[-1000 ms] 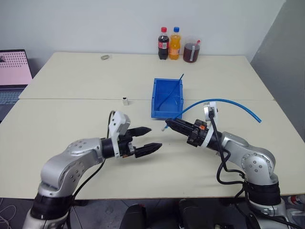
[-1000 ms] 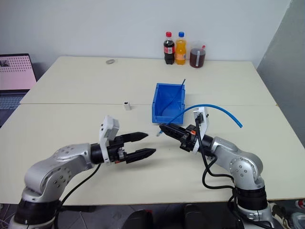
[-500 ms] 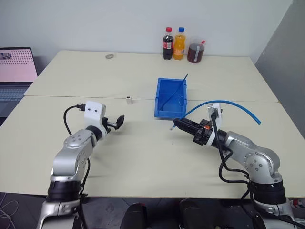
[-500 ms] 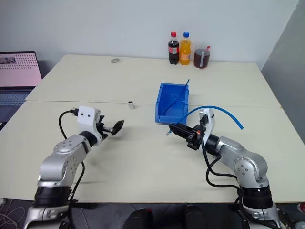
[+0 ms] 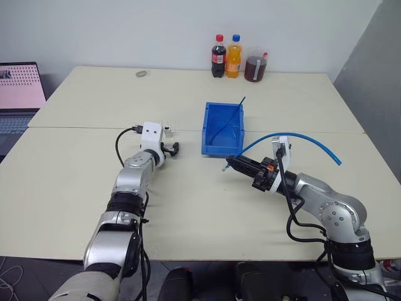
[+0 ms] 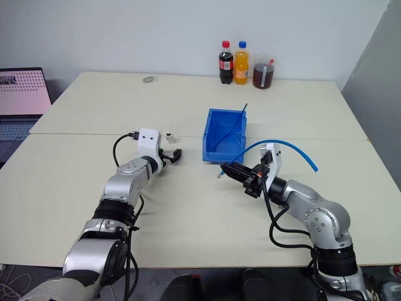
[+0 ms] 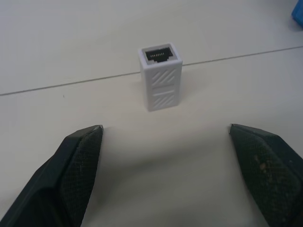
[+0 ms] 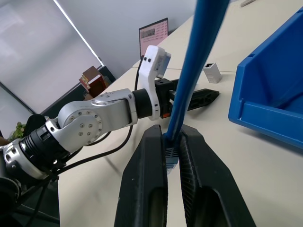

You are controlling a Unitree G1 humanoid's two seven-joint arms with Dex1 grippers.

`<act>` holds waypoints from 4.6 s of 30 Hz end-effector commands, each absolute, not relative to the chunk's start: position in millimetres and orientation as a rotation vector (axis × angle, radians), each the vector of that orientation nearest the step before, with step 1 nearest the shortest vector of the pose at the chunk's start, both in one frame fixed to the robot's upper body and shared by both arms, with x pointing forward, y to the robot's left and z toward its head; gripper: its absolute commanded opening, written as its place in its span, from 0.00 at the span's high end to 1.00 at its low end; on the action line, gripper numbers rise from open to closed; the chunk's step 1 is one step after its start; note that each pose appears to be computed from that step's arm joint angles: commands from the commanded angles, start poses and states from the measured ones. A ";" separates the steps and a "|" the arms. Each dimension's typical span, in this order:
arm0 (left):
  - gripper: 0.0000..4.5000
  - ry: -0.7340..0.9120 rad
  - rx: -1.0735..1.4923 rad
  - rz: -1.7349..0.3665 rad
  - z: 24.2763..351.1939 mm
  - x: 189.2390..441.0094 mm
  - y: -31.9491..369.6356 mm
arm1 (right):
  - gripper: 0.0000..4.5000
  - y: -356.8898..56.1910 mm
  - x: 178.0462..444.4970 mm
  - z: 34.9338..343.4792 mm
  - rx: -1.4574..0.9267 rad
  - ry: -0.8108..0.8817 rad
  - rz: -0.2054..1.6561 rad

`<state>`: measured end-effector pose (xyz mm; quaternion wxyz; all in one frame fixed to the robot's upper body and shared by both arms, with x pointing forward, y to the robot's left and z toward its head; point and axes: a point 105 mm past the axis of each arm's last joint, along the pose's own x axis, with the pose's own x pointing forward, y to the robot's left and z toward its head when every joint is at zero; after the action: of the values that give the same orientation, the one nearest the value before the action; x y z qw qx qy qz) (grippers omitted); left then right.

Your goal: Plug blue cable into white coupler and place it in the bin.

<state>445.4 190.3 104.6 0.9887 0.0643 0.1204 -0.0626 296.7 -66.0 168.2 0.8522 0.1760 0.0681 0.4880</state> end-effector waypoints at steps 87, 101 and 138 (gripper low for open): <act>0.83 0.399 0.641 -1.404 72.6 291.0 130.3 | 0.98 7.7 279.8 118.0 -0.139 0.024 1.323; 0.83 0.409 0.632 -1.407 70.3 287.9 131.6 | 0.98 4.5 284.8 102.1 -0.241 0.001 1.328; 0.83 0.389 0.639 -1.397 64.5 287.4 132.4 | 0.98 13.6 253.2 53.4 -0.491 0.316 1.743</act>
<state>290.0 132.4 73.3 0.7056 0.2882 0.1611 -0.6269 283.6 11.2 100.7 0.6696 -0.1991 0.0465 0.7140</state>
